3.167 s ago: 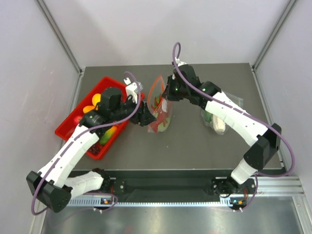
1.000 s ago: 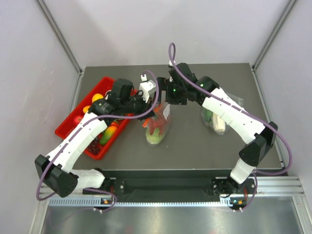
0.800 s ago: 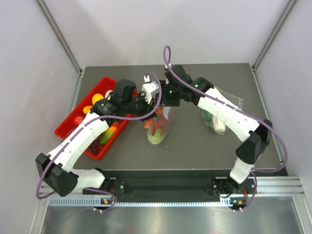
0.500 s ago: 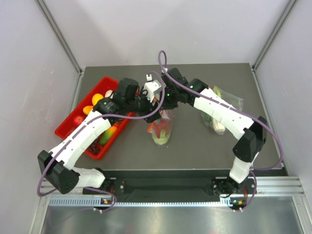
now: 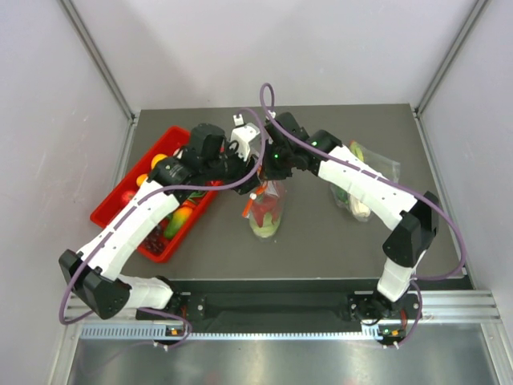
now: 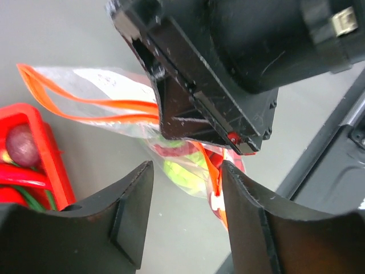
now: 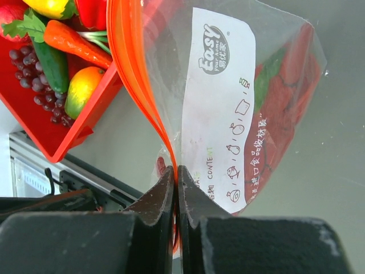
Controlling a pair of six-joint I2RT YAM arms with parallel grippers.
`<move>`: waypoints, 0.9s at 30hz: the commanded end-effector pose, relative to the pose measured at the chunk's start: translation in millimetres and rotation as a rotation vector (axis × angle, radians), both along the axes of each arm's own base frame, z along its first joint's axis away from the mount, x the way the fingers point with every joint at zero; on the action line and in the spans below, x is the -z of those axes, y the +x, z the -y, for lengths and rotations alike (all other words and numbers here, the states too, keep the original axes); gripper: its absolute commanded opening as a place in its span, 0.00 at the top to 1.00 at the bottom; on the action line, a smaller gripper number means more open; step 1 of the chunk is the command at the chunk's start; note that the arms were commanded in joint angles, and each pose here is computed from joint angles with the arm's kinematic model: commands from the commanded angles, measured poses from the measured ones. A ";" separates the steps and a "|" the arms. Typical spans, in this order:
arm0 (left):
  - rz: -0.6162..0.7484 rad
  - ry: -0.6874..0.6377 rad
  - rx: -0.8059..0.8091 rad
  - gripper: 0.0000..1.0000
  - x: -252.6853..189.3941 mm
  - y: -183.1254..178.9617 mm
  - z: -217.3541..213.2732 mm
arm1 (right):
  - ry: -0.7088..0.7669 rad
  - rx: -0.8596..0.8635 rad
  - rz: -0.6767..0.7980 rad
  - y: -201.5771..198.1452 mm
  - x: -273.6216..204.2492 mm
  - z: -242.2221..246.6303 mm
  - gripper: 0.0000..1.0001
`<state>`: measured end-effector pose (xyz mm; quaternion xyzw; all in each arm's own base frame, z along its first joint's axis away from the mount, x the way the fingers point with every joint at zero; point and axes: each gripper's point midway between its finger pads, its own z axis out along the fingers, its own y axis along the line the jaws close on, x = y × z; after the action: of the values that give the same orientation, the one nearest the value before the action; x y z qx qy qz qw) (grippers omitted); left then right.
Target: Open the zip-top bag and remove the fake food
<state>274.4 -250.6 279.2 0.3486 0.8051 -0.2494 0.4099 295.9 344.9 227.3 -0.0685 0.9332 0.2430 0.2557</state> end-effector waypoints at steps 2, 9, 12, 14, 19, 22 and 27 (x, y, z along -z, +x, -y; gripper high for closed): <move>-0.129 -0.038 -0.007 0.46 13.9 -14.4 6.1 | 0.035 0.005 0.046 -2.2 -19.9 -1.4 1.00; -0.193 -0.082 -0.014 0.49 19.7 -21.5 11.7 | 0.025 0.027 0.063 0.6 -21.2 2.9 1.00; -0.204 -0.065 -0.013 0.48 23.7 -24.3 9.4 | 0.026 0.032 0.064 0.4 -21.6 3.8 1.00; -0.200 -0.055 -0.013 0.49 25.7 -24.7 7.5 | 0.026 0.032 0.067 0.6 -21.5 4.0 1.00; -0.227 -0.028 -0.009 0.51 34.4 -28.0 4.6 | 0.023 0.034 0.065 0.3 -19.3 4.8 1.00; -0.237 -0.018 -0.005 0.58 38.8 -31.4 3.0 | 0.023 0.037 0.067 0.0 -19.6 5.1 1.00; -0.237 -0.036 0.012 0.58 36.0 -32.6 6.1 | 0.021 0.037 0.064 0.6 -18.3 5.1 1.00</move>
<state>246.7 -252.7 239.2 0.3066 0.8483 -0.2907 0.3193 297.6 340.5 223.1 -0.0602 0.9350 0.2323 0.2609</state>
